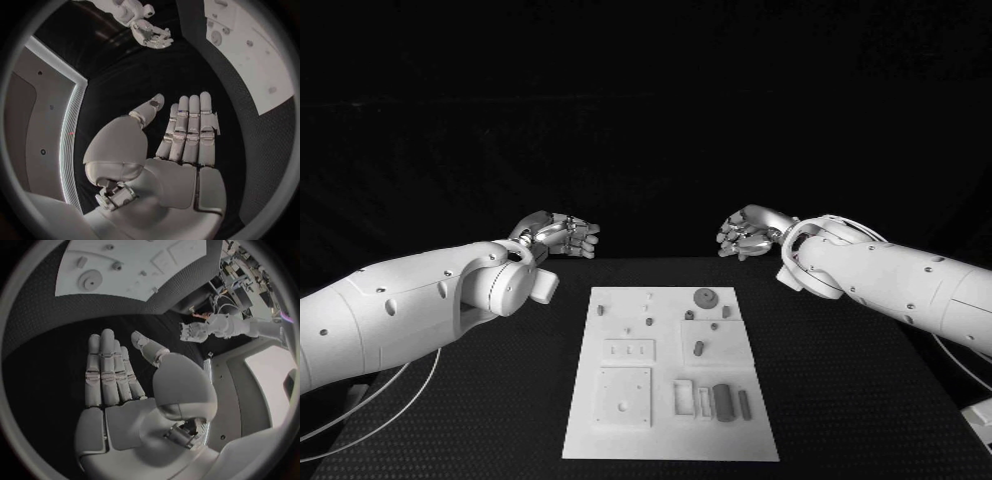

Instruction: Assemble the parts on the task board

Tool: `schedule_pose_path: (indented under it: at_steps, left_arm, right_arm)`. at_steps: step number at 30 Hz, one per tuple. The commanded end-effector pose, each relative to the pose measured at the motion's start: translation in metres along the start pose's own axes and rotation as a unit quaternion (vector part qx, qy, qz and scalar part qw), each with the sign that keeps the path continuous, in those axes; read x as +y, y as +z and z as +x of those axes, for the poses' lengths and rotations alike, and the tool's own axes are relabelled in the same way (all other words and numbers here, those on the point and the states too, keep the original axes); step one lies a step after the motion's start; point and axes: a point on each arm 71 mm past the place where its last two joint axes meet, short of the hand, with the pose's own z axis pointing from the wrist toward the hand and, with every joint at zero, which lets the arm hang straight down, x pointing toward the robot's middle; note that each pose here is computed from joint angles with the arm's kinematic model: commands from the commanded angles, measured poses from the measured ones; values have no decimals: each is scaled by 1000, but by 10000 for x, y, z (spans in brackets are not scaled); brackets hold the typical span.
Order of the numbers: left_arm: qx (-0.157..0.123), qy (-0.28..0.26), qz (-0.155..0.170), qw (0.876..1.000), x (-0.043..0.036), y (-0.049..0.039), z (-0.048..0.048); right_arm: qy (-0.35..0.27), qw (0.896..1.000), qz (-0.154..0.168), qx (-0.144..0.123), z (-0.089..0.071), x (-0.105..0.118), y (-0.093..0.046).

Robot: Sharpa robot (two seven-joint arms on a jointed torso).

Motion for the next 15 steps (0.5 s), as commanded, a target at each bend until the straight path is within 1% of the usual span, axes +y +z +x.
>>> schedule_pose_path:
  at_steps: [1, 2, 5, 7, 12, 15]
  left_arm:
    - [36, 4, 22, 999, -81, -77, 78]
    - [37, 4, 22, 999, -91, -91, 80]
    - [44, 7, 29, 999, -178, -142, 87]
    - [48, 8, 32, 998, -214, -162, 98]
    - [55, 8, 37, 998, -254, -191, 140]
    - [58, 7, 38, 998, -272, -195, 163]
  right_arm:
    - [-118, 993, -4, 27, 72, 67, 8]
    - [-125, 992, -4, 28, 80, 80, 13]
    - [-162, 986, -9, 33, 123, 157, 25]
    - [-174, 984, -16, 34, 146, 208, 23]
    - [-203, 977, -37, 47, 214, 322, 19]
    - [-214, 974, -46, 59, 270, 379, 18]
